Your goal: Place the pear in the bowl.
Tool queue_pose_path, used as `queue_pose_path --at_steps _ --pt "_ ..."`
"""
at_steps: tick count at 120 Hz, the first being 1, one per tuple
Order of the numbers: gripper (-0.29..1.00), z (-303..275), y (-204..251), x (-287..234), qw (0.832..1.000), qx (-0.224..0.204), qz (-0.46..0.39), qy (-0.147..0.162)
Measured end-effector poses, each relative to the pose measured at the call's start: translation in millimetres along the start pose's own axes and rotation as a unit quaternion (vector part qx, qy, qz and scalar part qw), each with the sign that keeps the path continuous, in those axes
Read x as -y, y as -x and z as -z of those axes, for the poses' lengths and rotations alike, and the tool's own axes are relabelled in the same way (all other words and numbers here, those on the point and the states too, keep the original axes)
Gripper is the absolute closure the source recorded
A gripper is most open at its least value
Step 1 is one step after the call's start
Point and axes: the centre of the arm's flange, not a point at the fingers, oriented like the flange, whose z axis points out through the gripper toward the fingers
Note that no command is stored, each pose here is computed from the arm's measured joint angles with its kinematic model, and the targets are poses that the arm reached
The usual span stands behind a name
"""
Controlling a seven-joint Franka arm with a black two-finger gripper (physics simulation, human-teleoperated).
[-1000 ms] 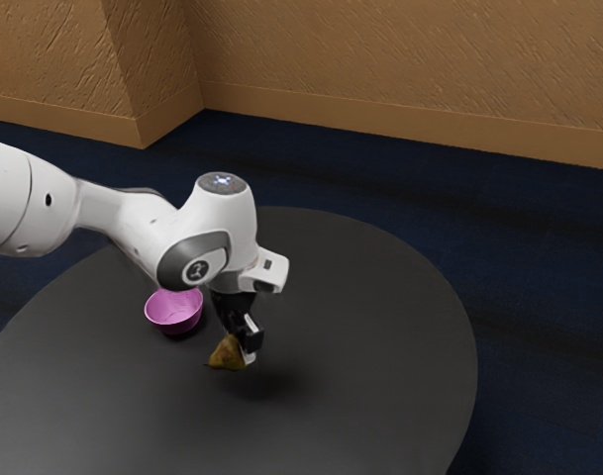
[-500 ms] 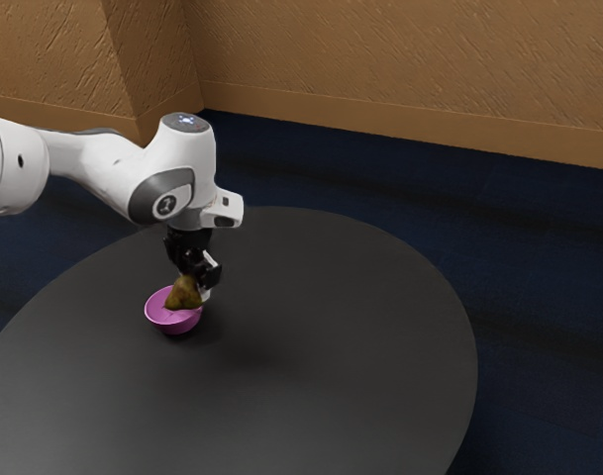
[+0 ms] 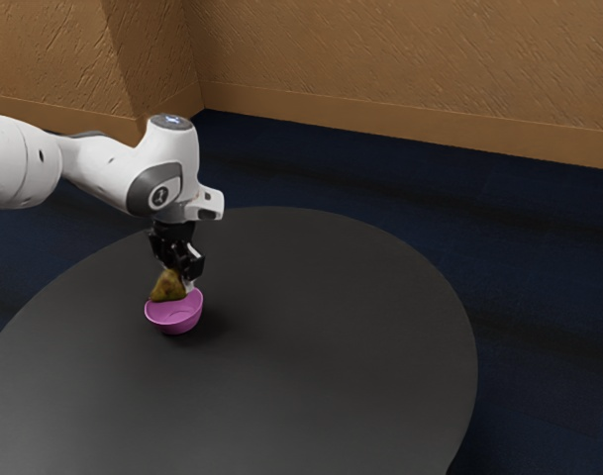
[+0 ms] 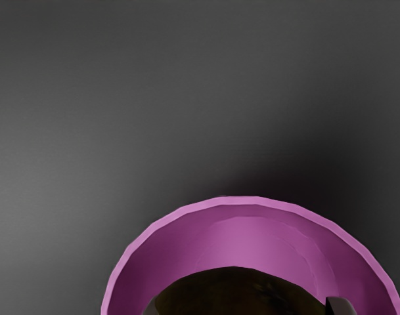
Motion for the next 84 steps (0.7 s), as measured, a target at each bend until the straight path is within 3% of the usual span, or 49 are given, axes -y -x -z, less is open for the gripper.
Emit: queue_pose_path --at_steps 16,38,53,84 --pt "0.74 -1.8 -1.4 2.6 1.0 -0.001 -0.007 0.004" --pt "0.38 0.1 -1.6 1.1 1.0 -0.005 -0.021 0.021" --pt "0.22 -0.1 -1.2 -0.4 0.999 -0.005 -0.035 0.032" --pt "0.07 1.9 -1.2 -2.9 0.997 -0.006 -0.066 0.038"
